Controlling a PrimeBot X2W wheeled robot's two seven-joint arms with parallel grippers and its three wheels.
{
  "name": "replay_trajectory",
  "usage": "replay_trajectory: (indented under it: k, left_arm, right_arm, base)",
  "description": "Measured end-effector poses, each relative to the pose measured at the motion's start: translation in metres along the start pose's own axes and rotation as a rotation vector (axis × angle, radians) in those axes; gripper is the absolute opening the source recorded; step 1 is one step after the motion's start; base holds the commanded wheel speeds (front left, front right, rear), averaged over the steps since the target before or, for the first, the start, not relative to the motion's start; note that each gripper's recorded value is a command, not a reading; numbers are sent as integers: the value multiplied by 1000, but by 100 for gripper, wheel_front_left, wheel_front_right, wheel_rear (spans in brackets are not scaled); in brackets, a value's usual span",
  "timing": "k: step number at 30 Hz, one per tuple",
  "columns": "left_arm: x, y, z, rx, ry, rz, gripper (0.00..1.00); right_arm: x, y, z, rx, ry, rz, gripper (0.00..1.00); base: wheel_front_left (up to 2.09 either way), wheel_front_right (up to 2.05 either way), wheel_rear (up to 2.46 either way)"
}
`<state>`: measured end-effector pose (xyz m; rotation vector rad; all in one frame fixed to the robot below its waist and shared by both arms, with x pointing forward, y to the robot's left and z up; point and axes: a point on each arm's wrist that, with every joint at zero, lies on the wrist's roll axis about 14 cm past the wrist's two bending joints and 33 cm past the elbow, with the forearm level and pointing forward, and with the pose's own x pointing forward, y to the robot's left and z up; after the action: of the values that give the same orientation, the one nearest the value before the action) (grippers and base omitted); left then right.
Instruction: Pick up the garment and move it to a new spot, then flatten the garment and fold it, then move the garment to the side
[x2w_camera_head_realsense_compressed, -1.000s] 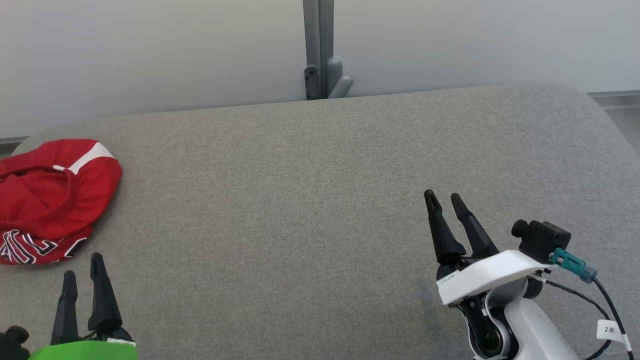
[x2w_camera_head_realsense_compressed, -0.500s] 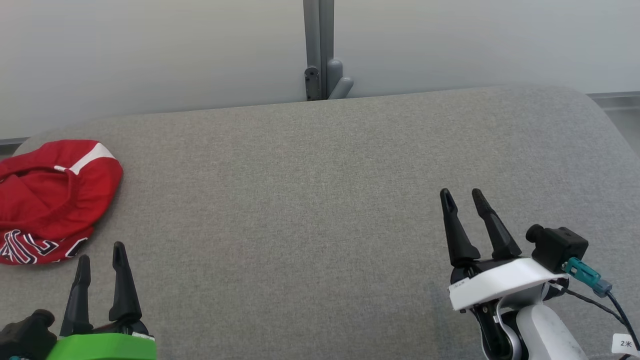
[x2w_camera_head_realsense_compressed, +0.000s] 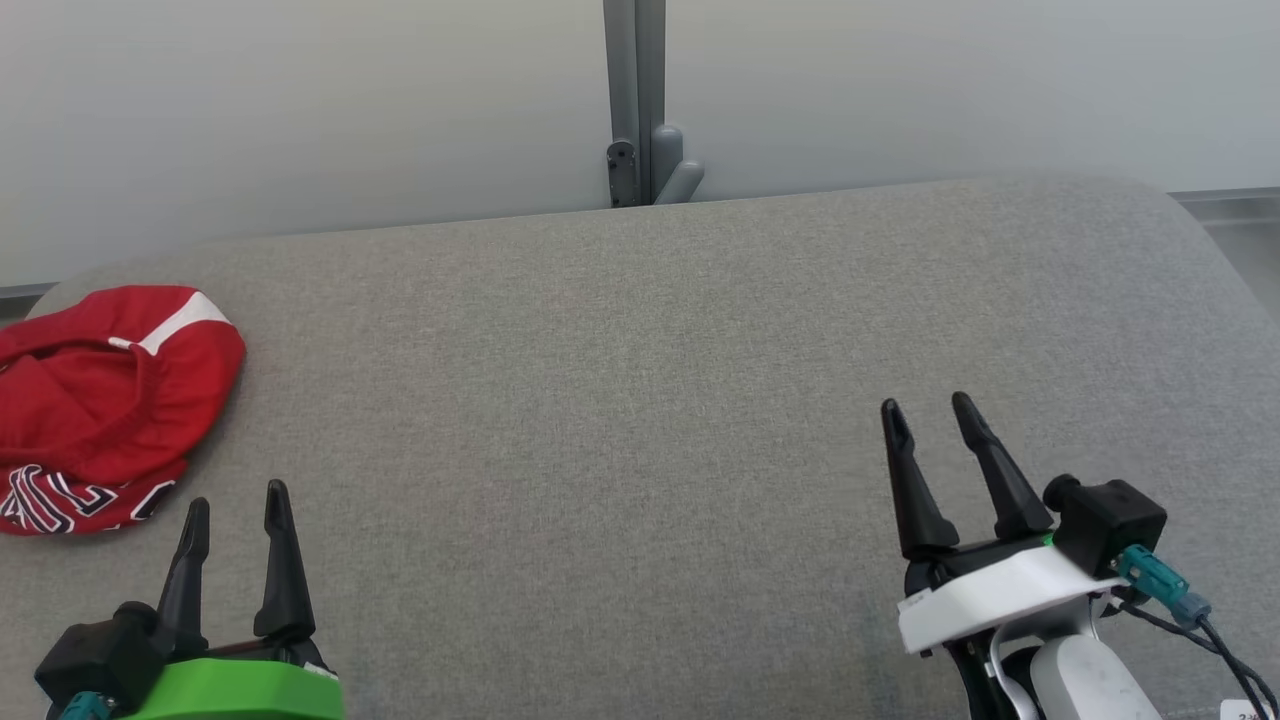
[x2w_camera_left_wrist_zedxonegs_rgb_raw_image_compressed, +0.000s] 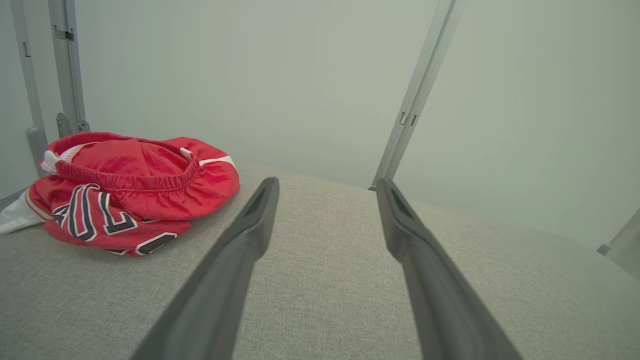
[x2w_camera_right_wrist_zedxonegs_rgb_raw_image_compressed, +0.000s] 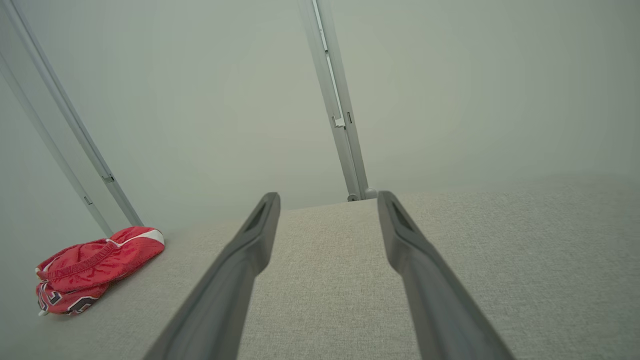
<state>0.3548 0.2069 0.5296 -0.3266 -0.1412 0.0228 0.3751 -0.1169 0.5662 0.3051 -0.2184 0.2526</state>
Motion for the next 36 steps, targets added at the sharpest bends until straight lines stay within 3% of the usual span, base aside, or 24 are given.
replay_trajectory:
  k: [36]
  left_arm:
    - [-2, -44, -9, 228, -4, -181, 100]
  right_arm:
    - [-26, -15, 16, -274, -38, -30, 100]
  base:
    - [0, 0, 0]
